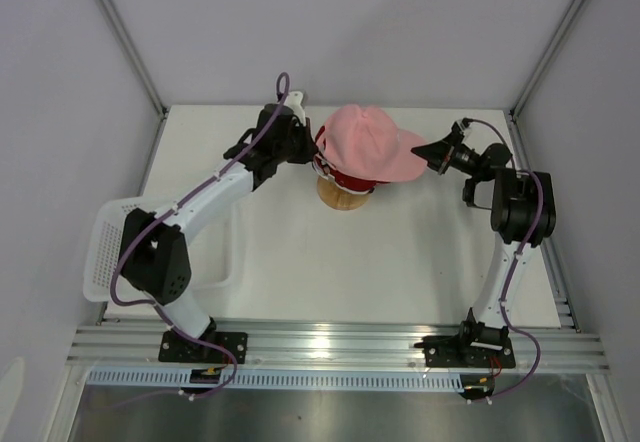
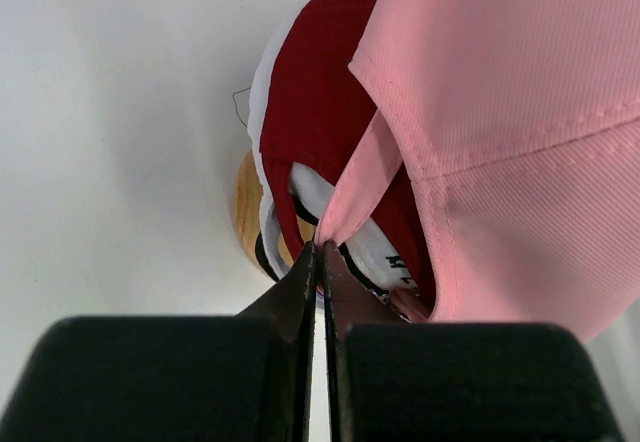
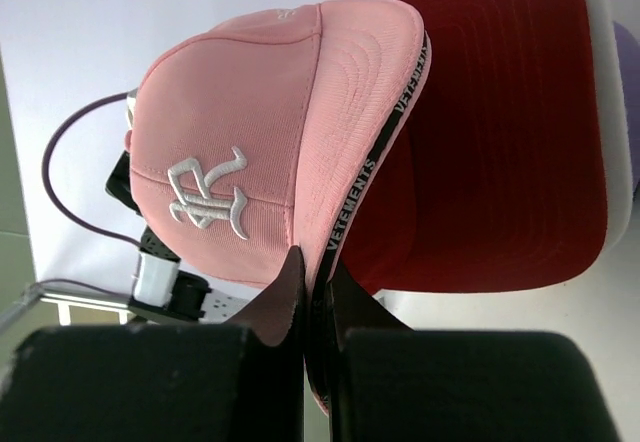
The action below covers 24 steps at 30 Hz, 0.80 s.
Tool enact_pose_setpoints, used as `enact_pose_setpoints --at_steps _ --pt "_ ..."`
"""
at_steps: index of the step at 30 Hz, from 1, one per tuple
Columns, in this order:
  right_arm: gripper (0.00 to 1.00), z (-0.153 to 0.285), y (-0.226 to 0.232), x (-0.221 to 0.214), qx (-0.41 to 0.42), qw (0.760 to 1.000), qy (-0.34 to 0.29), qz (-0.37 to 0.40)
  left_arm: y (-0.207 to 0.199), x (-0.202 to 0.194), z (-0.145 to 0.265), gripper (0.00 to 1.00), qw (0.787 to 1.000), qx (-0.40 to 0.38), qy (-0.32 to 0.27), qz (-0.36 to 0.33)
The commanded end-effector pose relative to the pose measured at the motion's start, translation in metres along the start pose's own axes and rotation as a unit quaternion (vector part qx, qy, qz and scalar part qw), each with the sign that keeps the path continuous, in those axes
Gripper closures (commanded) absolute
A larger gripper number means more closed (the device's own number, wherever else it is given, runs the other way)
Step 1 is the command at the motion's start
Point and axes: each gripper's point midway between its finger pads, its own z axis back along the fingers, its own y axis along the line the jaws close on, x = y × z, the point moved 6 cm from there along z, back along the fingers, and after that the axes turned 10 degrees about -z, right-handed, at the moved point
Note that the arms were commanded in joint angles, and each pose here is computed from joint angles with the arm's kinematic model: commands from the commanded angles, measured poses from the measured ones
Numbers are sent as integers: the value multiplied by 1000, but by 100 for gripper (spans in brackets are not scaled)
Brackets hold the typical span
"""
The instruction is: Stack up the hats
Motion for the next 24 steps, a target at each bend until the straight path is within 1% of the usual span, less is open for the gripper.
enact_pose_setpoints --at_steps 1,2,3,4,5,6,7,8,9,11,12,14,19,24 --pt "100 10 -19 12 11 992 -36 116 37 -61 -3 99 992 67 103 24" --pt "100 8 -22 13 5 992 -36 121 39 -69 -6 99 991 67 113 30" --pt "100 6 -29 14 -13 995 -37 95 42 -70 -7 99 990 71 114 34" --pt "100 1 -33 15 -25 991 -33 129 44 -72 -9 99 990 72 116 36" --pt "100 -1 -33 19 -35 989 -36 139 45 -77 -10 99 989 75 122 38" --pt "100 -2 -43 20 -63 992 -36 106 46 -80 -13 99 988 78 127 39" --pt "100 -5 -46 19 -76 990 -32 110 47 -82 -14 99 988 79 130 40" --pt "100 -6 -46 23 -86 984 -33 154 48 -86 -16 99 987 80 134 43" --pt "100 -7 -49 24 -109 984 -30 135 49 -89 -18 99 986 82 137 45" --pt "100 -3 -59 26 -147 978 -27 147 50 -97 -20 99 985 83 147 46" --pt "100 -3 -56 32 -153 975 -27 162 52 -102 -21 99 983 86 153 48" --pt "100 0 -59 37 -167 971 -33 167 54 -109 -20 99 982 92 159 50" --pt "100 4 -71 44 -165 974 -43 150 62 -125 -18 99 978 101 172 63" --pt "100 -2 -85 46 -171 976 -38 132 63 -130 -19 99 977 100 179 64"
